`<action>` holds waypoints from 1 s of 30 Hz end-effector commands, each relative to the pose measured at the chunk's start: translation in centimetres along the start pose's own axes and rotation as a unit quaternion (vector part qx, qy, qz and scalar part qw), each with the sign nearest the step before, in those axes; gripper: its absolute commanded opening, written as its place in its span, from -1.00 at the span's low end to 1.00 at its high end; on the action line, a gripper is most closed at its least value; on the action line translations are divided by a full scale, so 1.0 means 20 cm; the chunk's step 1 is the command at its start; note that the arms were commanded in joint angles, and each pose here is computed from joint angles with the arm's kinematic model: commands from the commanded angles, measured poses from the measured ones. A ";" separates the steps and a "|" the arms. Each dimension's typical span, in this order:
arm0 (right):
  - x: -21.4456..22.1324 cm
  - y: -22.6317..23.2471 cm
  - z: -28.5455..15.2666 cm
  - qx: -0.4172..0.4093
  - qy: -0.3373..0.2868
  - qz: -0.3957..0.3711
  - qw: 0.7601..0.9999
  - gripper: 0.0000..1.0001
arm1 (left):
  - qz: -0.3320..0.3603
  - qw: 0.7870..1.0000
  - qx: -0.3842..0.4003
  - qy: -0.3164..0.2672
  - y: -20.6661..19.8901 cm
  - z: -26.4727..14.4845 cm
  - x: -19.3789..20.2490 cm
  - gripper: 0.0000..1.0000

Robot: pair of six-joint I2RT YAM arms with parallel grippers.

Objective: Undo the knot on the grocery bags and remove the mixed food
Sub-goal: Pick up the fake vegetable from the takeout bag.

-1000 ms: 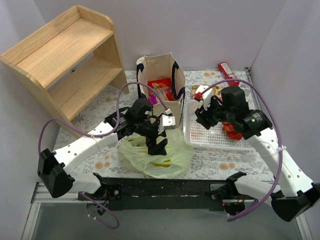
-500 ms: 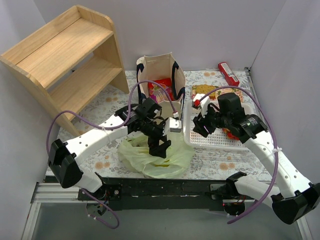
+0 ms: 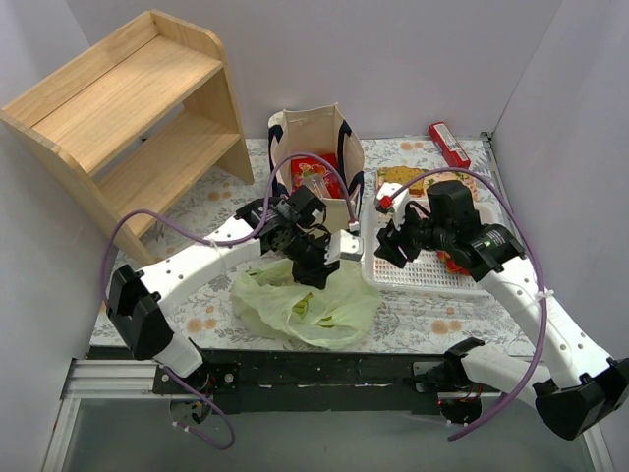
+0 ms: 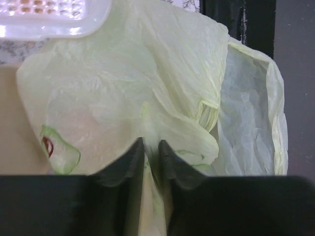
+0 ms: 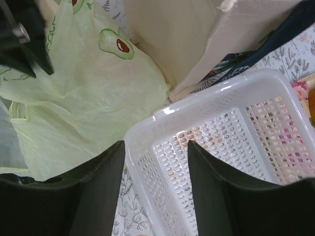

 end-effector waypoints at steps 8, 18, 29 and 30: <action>-0.31 0.16 0.16 -0.141 -0.015 -0.099 0.985 0.11 | 0.121 0.971 -0.204 -0.025 -0.30 -0.69 0.02 -1.00; -0.30 0.49 0.63 -0.255 0.006 -0.153 0.955 -0.06 | 0.101 0.968 -0.225 -0.045 -0.44 -0.77 0.22 -1.00; 0.42 0.50 0.51 -0.149 0.117 -0.147 0.971 -0.09 | 0.130 0.977 -0.171 0.010 -0.66 -0.63 0.61 -1.00; 0.49 0.49 0.51 -0.141 0.121 -0.150 0.971 -0.07 | 0.139 0.976 -0.167 0.016 -0.67 -0.60 0.67 -1.00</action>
Point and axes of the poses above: each gripper's point midway between its finger pads, its own z axis out along the fingers, its own y axis along the line the jaws close on, x = y × z, the point moved 10 cm from there along -z, back along the fingers, and after that the axes turned 2 degrees about z, right-handed, at the moved point
